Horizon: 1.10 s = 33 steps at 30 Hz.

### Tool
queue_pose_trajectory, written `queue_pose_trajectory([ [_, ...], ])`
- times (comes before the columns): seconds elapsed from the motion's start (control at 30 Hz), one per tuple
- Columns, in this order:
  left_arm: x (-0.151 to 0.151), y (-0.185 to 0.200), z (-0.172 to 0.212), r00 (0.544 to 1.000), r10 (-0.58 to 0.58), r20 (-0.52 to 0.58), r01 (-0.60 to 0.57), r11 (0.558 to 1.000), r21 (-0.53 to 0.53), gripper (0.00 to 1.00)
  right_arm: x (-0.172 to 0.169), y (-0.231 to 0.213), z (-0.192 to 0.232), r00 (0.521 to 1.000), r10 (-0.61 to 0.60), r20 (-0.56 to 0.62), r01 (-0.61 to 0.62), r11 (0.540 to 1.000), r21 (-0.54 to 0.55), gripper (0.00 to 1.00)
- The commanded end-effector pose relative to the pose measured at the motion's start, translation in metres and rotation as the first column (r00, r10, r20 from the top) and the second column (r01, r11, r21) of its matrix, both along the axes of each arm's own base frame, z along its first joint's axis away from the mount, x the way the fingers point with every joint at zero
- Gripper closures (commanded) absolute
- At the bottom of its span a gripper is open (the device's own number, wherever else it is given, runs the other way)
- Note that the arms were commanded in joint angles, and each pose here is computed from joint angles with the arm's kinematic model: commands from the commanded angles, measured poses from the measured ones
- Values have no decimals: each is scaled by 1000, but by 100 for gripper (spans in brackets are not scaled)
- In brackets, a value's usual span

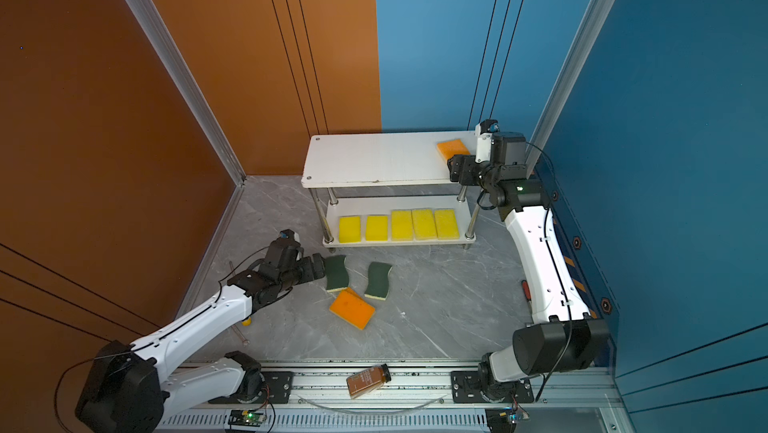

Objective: Place and organize the cleaning sponges onto the shelf

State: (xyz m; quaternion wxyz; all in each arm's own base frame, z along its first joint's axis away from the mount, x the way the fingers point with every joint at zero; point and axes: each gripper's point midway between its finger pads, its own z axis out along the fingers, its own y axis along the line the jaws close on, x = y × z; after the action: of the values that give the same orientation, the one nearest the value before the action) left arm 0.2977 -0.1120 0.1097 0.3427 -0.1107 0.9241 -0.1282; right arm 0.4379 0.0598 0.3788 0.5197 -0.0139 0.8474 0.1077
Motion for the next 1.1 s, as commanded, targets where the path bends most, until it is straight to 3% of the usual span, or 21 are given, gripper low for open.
queue_pose_trajectory([
  [0.0, -3, 5, -1, 1000, 8, -5, -8, 1000, 7, 2, -4, -2, 1, 999, -46, 5, 46, 999, -12, 13],
  [0.53, -3, 6, -1, 1000, 10, -5, -10, 1000, 7, 2, -8, 7, -8, 992, -125, -13, 123, 989, -87, 18],
  [1.07, -3, 8, -1, 1000, 16, -4, -16, 1000, 6, 2, -4, 12, -11, 988, -155, -30, 154, 987, -35, 20],
])
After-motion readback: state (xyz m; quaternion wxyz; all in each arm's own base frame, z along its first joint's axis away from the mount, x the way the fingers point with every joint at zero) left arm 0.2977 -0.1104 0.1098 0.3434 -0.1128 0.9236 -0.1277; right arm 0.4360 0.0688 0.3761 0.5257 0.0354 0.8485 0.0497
